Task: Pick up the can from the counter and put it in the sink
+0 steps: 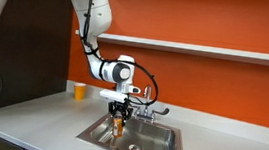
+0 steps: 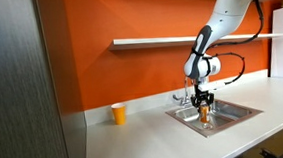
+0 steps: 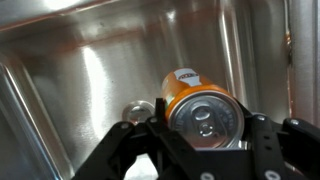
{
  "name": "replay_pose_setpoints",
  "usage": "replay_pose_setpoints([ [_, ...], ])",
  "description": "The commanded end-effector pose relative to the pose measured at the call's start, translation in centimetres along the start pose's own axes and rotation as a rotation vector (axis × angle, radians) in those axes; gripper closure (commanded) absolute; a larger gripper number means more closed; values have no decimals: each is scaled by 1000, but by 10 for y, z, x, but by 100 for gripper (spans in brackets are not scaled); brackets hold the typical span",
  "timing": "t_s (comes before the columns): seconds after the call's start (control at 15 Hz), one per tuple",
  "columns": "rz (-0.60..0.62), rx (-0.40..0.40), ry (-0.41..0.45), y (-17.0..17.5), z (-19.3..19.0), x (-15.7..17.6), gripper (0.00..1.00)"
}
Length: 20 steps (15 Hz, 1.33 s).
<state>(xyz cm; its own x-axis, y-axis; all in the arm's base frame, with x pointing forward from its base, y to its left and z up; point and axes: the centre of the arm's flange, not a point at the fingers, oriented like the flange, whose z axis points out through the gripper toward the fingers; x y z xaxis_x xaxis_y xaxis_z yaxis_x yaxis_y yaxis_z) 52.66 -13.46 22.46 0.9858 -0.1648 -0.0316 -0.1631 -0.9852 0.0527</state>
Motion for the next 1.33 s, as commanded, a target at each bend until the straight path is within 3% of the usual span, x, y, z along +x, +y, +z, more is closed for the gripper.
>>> replay_pose_setpoints([
  [0.0, 13, 9, 12, 3, 4, 12, 62],
  [1.27, 5, 34, -67, -16, 65, 12, 62],
])
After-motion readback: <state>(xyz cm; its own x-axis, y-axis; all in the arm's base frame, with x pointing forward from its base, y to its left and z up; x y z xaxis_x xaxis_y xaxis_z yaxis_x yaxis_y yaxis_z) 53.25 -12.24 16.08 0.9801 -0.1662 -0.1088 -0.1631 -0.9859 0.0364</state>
